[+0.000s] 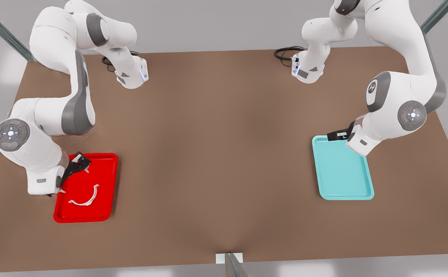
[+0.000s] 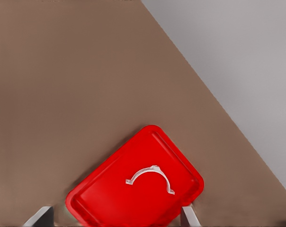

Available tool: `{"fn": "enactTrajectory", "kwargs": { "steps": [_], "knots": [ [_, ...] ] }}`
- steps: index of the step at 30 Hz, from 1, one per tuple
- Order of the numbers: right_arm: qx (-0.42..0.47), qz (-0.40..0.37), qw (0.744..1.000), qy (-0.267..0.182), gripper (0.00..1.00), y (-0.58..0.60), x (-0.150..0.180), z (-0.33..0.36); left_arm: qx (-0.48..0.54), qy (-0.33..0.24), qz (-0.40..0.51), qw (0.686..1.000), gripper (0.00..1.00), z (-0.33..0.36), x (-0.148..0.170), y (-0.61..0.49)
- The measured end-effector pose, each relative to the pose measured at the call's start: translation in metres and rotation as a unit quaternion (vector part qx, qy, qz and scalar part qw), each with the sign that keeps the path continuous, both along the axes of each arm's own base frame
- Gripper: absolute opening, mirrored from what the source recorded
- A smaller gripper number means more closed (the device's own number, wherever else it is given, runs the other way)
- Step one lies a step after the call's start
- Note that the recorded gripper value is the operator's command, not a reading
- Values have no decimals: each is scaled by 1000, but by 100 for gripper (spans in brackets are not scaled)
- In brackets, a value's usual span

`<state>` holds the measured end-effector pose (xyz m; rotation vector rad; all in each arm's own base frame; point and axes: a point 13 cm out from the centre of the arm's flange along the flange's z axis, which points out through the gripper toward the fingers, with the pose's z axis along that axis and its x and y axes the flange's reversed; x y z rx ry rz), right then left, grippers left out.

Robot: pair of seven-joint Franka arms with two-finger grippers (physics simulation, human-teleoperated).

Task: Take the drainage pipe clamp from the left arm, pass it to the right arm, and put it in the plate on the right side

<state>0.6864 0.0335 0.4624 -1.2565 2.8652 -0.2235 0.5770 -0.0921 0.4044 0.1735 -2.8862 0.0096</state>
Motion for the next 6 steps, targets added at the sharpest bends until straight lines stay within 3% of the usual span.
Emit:
{"fn": "enactTrajectory", "kwargs": {
  "steps": [3,6],
  "knots": [
    [14,-93,993,70,100,-14,-90,13,0,2,-3,1000,100,1,-2,-1],
    [16,-167,980,103,100,-24,-133,6,0,3,-4,1000,100,1,-3,-2]
  ]
}}
